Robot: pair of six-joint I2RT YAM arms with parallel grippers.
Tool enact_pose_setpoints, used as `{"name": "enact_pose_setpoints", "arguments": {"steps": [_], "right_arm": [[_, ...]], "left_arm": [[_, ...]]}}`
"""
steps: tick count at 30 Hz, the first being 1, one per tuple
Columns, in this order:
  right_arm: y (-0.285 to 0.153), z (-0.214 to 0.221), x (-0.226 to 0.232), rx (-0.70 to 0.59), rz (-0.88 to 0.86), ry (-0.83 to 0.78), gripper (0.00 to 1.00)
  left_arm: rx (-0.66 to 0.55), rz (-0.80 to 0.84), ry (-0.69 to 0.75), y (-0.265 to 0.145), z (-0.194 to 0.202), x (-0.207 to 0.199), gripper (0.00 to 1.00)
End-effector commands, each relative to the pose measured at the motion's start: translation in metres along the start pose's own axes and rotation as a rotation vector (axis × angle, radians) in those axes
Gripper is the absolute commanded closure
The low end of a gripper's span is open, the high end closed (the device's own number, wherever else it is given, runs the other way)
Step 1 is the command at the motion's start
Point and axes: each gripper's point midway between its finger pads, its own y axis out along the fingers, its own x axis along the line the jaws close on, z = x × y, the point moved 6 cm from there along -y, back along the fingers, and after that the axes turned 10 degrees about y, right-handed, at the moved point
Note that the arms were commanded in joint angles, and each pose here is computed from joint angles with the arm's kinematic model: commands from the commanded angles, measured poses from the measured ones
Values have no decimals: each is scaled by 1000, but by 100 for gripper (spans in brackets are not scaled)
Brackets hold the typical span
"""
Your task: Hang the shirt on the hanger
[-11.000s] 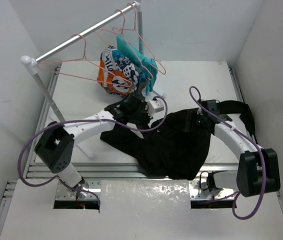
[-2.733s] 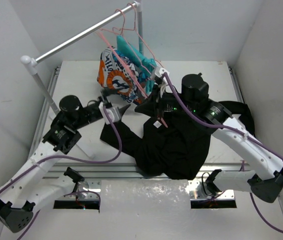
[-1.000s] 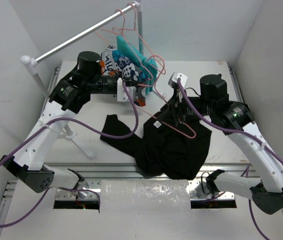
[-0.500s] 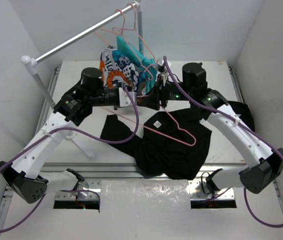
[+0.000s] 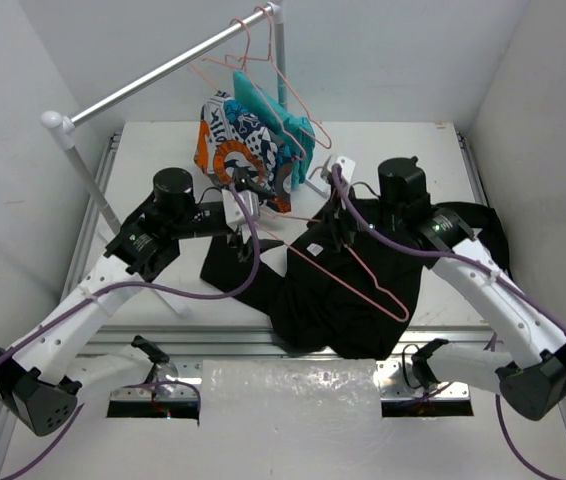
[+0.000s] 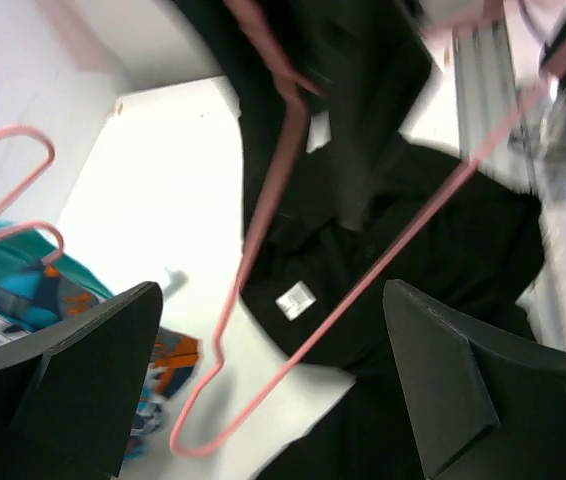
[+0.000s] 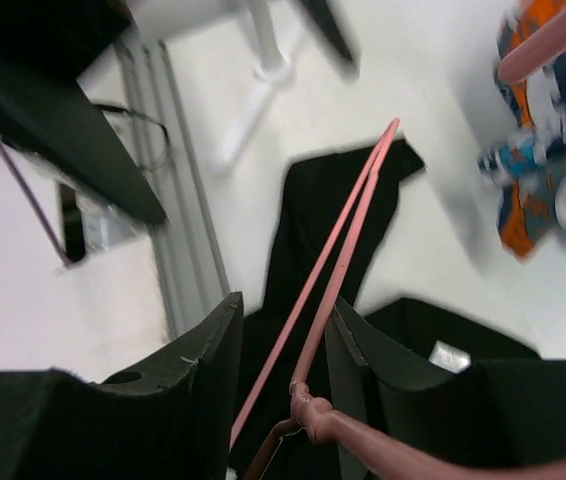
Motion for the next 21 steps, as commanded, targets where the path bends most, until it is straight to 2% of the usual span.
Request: {"name": "enact_pose_setpoints", "arguments": {"steps": [1,2,5,9,10,15,17,19,21], "right_arm": [[-12,30,-11,60,108,-46,100],[-15,40,-12,58,122,-50,100],[-21,57,-16,94,179,-44,100],[-35,74,-18,166,253,-42,100],[-40,78,-17,183,281,-33,100],[-61,78,-30,189,502,-5,100],[-67,76,-28,172,524,-9,100],[-69,76,-25,168,518,-7,100],[-68,77,-23,171,503,2,100]], "left_arm": [[-96,-140,-211,4,-23,17,9],[-56,-220,-270,6,-16,28,9],[12,-305,-475,7,3,37,10],[71,-274,-575,12,27,26,17],[90,-273,-637,14,36,19,21],[223,-231,-842,34,81,0,35],[319,-172,-929,44,101,-20,36],[397,-155,-944,52,115,-41,35],[439,-150,-950,61,126,-43,31]]}}
